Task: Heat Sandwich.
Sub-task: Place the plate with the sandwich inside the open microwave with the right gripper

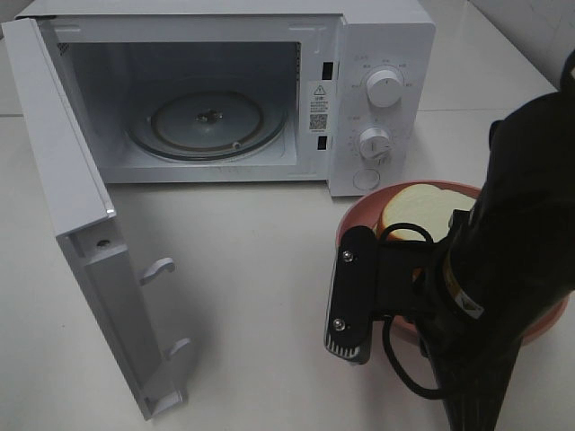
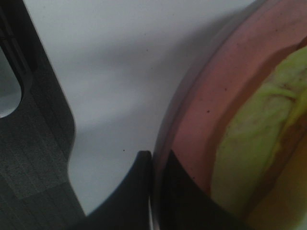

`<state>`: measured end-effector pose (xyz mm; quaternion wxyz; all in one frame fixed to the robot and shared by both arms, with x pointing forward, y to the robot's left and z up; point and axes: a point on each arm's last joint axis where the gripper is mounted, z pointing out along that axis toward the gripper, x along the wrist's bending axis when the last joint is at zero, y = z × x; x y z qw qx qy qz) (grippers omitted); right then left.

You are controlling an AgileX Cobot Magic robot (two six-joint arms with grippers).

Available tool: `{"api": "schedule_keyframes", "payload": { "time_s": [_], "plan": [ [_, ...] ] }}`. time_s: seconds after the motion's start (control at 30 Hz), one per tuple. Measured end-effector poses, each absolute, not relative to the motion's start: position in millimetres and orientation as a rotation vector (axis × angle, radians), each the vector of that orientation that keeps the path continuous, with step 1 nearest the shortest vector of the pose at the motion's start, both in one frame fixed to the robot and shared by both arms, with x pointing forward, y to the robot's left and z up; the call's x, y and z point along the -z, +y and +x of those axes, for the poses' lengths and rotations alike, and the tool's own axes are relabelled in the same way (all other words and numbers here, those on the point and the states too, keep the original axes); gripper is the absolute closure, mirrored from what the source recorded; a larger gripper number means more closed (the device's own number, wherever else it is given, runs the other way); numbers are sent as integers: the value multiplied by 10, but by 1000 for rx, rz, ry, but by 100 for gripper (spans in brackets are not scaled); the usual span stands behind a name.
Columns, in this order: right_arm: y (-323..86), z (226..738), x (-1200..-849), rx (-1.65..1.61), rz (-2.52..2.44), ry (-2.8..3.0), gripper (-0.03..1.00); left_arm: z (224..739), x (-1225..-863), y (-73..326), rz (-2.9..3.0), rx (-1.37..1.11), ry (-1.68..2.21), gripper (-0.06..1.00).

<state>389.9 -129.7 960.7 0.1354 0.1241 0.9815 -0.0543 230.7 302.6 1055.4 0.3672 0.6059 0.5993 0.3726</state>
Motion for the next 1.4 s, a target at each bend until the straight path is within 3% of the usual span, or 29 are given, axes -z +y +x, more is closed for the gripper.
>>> {"api": "schedule_keyframes", "payload": {
  "time_s": [1.4],
  "plan": [
    [-1319, 4127, -9599, 35, -487, 2826, 94, 2307, -10554, 3026, 1557, -957, 1540, -5]
  ]
}}
